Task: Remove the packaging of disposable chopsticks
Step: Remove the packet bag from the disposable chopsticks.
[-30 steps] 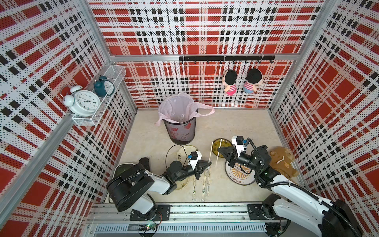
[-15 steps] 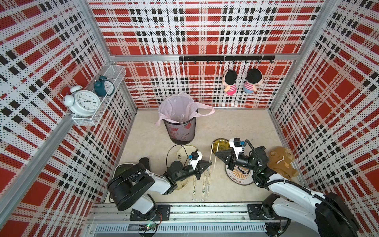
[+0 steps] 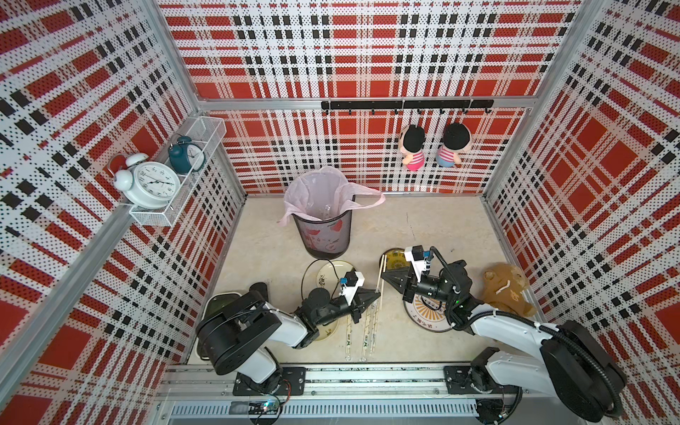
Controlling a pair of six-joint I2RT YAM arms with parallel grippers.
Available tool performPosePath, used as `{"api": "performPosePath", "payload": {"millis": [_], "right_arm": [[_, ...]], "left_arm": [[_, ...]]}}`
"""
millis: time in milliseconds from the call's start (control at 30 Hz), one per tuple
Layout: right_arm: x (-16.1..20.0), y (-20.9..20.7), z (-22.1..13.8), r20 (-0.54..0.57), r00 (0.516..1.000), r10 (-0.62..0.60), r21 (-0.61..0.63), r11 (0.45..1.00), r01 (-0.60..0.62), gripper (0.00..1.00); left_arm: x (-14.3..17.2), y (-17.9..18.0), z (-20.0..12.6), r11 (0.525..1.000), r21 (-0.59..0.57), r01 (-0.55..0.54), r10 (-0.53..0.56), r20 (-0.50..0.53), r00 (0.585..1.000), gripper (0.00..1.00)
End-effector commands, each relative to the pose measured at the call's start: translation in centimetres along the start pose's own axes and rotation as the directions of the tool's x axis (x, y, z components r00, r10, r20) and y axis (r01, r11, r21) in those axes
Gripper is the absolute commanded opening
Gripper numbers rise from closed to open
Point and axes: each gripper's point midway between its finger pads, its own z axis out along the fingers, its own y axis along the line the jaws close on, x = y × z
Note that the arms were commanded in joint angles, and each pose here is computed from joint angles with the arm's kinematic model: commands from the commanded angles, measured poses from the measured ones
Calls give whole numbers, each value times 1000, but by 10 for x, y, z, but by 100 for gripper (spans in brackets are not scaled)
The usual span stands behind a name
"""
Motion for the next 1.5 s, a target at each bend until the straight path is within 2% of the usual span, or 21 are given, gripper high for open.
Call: {"api": "performPosePath", "payload": {"millis": [0, 200, 300, 500, 800, 900, 1467], "right_arm": [[-19, 7, 2, 57, 997, -42, -42, 998, 45, 0], [-14, -2, 0, 55, 997, -52, 4, 999, 52, 0], [-14, -13, 4, 44, 998, -43, 12, 999, 43, 0], [-27, -27, 2, 65, 997, 38, -85, 996, -32, 0], [-30, -45, 17, 23, 999, 43, -61, 997, -42, 0], [-27, -49, 20, 9, 997, 82, -62, 995, -82, 0], [-23, -54, 22, -1, 991, 130, -85, 988, -130, 0]], "left_arm": [[-2, 1, 6, 1000, 11, 20, -20, -2, 1000, 0], [-15, 8, -4, 994, 44, 105, -106, 37, 994, 0], [-15, 9, 1, 987, 35, 155, -156, 12, 988, 0], [-9, 35, 5, 981, -52, 187, -189, -37, 981, 0], [-6, 52, 18, 976, -82, 203, -207, -49, 977, 0], [-9, 53, 18, 978, -84, 190, -194, -43, 980, 0], [-6, 48, 17, 984, -69, 161, -165, -46, 985, 0]]}}
